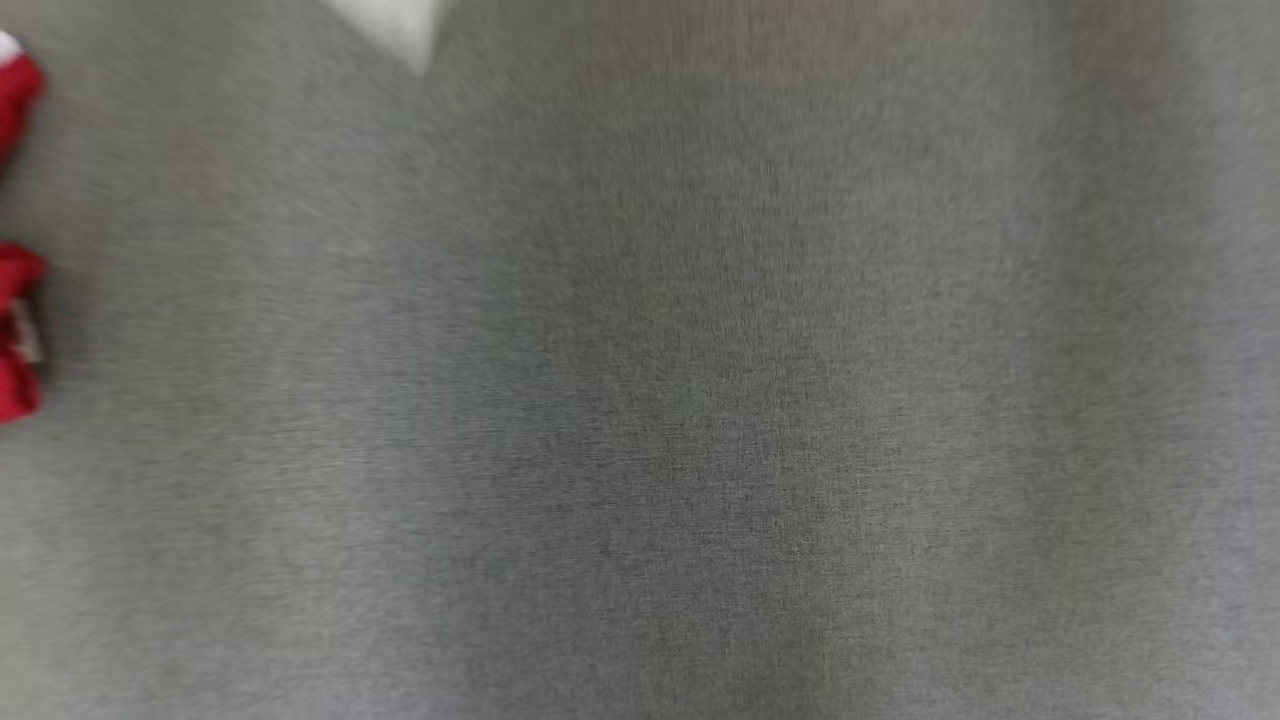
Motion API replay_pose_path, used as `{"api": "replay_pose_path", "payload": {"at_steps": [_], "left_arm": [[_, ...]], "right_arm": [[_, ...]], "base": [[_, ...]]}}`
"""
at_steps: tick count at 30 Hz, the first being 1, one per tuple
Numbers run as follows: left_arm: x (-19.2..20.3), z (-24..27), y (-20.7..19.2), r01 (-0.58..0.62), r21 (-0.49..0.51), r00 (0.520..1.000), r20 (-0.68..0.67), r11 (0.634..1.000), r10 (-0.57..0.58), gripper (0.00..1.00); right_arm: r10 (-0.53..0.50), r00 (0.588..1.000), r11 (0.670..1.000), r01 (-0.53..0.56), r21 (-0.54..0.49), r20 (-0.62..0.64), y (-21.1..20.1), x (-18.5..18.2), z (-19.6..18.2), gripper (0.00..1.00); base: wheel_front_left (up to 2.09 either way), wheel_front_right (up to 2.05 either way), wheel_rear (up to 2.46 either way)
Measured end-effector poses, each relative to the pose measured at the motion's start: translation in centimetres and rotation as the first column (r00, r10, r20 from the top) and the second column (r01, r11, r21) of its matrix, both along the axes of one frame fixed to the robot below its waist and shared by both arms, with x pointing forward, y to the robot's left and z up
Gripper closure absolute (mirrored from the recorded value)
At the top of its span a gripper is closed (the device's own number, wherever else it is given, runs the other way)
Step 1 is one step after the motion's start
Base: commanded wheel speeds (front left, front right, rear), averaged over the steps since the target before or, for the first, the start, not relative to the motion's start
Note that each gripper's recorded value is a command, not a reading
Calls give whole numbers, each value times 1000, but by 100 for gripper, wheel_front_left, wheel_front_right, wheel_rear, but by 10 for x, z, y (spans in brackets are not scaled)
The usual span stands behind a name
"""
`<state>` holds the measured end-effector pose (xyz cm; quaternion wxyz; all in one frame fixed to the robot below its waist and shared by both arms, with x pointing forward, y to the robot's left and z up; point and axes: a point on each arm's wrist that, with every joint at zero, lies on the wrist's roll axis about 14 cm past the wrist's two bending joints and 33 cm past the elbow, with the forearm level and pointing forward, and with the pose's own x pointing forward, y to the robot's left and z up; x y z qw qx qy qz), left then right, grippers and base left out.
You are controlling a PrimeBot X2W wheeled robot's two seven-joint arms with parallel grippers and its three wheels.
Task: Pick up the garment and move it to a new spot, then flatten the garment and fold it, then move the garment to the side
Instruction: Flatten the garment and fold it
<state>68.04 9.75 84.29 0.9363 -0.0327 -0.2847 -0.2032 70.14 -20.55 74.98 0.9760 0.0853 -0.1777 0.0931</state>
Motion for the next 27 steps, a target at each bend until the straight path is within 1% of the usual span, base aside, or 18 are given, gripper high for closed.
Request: {"api": "replay_pose_path", "payload": {"at_steps": [1,4,8,12,17,20,22,25,27], "left_arm": [[4,6,-2,1,-7,1000,21,1000,-1,100],[21,6,-4,-1,-32,1000,24,999,1,100],[41,-3,-7,-8,-52,1000,8,999,9,100],[55,-16,-12,-6,-63,1000,-9,998,5,100],[77,-54,-12,-24,-51,997,-75,998,20,100],[86,-72,-7,-34,-70,994,-109,997,26,100],[88,-81,-5,-35,-74,993,-118,997,26,100],[88,-95,-6,-20,-113,992,-130,993,5,100],[85,-108,-10,-6,-112,991,-132,994,-9,100]], "right_arm": [[-12,1000,1000,12,1,1,-3,7,2,100],[-44,999,999,44,-15,1,-10,23,2,100],[-89,996,995,88,-45,-25,-19,41,-7,100],[-111,993,993,110,-33,-27,-23,54,-11,100],[-106,991,994,103,-43,-76,-13,70,-42,100],[-100,989,993,92,-72,-107,-5,75,-61,100],[-100,988,993,92,-74,-118,-5,76,-70,100],[-93,986,993,82,-80,-140,-2,75,-87,100],[-77,987,994,65,-88,-142,5,73,-98,100]], "base": [[0,0,0],[0,0,0],[0,0,0],[0,0,0],[0,0,0],[0,0,0],[0,0,0],[0,0,0],[0,0,0]]}}
